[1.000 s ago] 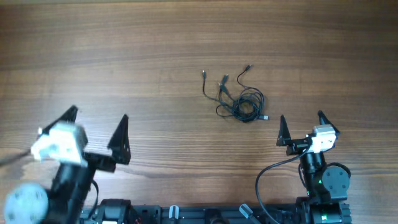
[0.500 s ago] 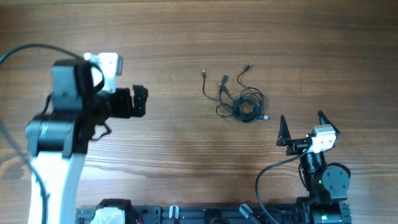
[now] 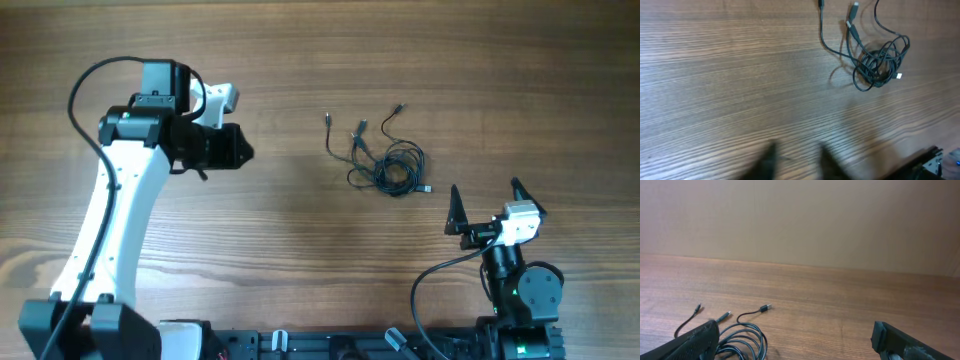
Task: Untangle cables
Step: 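Raise the left arm and move its gripper toward the black cable bundle, then lower the left gripper onto a black cable near its USB plug and close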
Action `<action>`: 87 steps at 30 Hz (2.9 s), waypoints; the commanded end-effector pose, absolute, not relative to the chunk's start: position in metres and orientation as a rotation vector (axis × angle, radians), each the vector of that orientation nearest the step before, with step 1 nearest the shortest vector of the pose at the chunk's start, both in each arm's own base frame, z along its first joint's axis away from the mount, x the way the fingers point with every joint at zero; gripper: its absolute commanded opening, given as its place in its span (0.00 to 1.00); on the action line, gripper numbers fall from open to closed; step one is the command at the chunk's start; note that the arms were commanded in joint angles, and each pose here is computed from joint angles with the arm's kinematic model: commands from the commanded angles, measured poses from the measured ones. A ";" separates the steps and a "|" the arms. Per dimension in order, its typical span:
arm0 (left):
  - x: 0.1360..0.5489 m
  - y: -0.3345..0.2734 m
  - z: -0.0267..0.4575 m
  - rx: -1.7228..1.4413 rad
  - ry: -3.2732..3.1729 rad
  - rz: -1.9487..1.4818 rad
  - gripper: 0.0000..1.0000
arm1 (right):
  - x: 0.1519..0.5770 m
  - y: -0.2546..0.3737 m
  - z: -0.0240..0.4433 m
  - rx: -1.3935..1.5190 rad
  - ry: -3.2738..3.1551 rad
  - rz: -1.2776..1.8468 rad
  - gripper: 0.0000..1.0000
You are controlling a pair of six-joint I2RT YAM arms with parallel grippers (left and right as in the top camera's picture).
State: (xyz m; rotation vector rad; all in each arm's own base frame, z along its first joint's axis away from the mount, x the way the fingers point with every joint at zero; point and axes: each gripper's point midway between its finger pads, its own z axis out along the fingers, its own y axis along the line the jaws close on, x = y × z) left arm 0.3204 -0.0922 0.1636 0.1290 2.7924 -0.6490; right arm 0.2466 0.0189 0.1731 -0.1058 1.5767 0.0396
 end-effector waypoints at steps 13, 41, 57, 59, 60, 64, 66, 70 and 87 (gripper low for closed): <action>0.357 -0.082 0.153 -0.211 2.739 -0.587 0.08 | 0.246 0.022 0.176 -0.103 1.565 0.063 1.00; 0.368 -0.236 0.051 0.048 2.821 -0.728 0.84 | 0.246 0.022 0.176 -0.103 1.564 0.063 1.00; 0.361 -0.249 0.004 -0.009 2.906 -0.662 0.57 | 0.246 0.022 0.176 -0.103 1.564 0.063 1.00; 0.360 -0.248 0.002 -0.003 2.905 -0.627 0.47 | 0.246 0.022 0.176 -0.103 1.564 0.063 1.00; 0.361 -0.246 0.001 -0.004 2.903 -0.595 0.38 | 0.246 0.022 0.176 -0.103 1.564 0.063 1.00; 0.364 -0.235 -0.004 -0.008 2.884 -0.427 0.18 | 0.246 0.022 0.176 -0.103 1.564 0.063 1.00; 0.365 -0.231 -0.006 -0.008 2.879 -0.375 0.12 | 0.246 0.022 0.176 -0.103 1.564 0.063 1.00; 0.368 -0.222 -0.007 -0.020 2.866 -0.294 0.09 | 0.246 0.022 0.176 -0.103 1.564 0.063 1.00; 0.362 -0.198 -0.055 -0.173 2.927 -0.095 0.56 | 0.246 0.022 0.176 -0.103 1.564 0.063 1.00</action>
